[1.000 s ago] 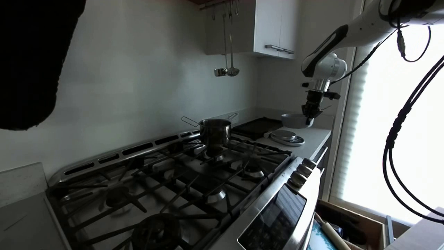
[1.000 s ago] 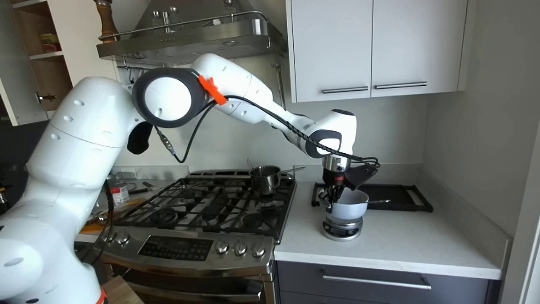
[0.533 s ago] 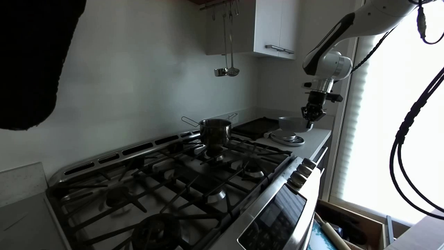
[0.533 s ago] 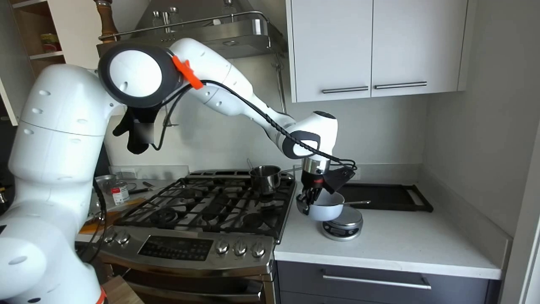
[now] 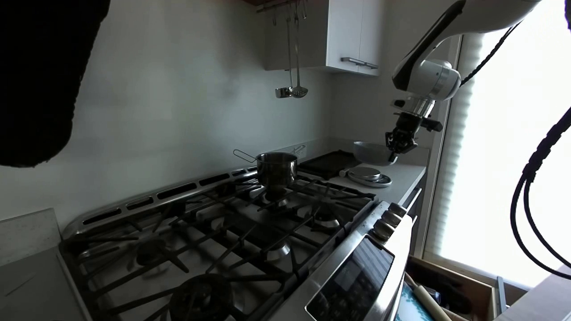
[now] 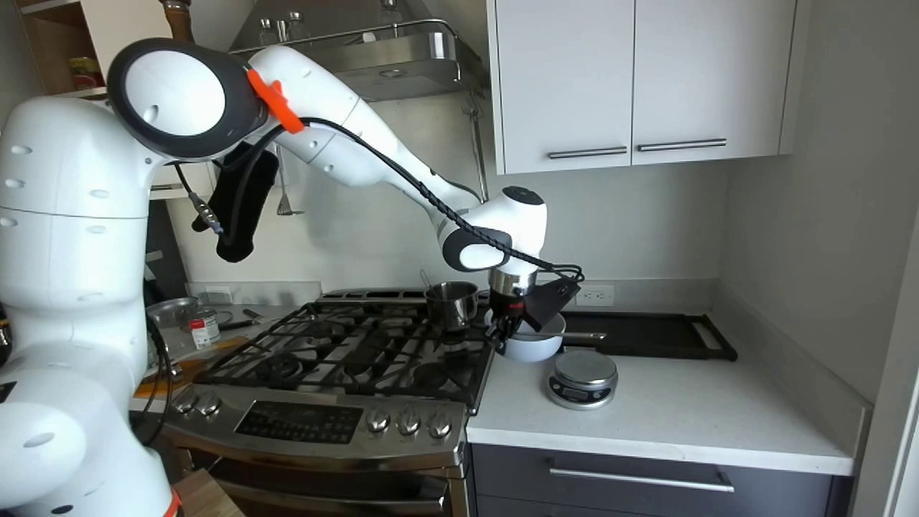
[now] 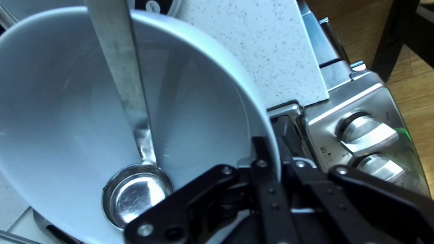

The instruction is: Put the grey bowl on the stove, then remove the serve spoon from the bowl

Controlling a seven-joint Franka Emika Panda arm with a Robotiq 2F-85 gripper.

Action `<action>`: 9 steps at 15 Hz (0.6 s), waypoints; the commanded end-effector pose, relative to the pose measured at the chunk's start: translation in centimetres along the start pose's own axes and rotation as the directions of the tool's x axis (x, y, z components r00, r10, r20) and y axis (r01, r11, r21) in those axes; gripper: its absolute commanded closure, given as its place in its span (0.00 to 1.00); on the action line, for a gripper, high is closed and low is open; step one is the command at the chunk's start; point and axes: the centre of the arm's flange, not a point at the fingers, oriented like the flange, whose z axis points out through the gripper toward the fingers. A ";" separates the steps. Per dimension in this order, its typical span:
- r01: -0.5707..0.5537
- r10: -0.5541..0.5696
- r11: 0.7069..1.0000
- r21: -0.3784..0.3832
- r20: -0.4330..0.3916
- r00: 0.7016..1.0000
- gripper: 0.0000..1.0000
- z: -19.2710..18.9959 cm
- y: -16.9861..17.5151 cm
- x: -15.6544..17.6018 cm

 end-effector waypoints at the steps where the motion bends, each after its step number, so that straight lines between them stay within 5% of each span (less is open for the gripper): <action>1: -0.001 0.001 1.000 -0.001 0.000 1.000 0.93 -0.1 -0.1 0.0; 9: -0.004 0.004 0.999 0.037 0.014 1.000 0.98 0.2 0.1 -0.7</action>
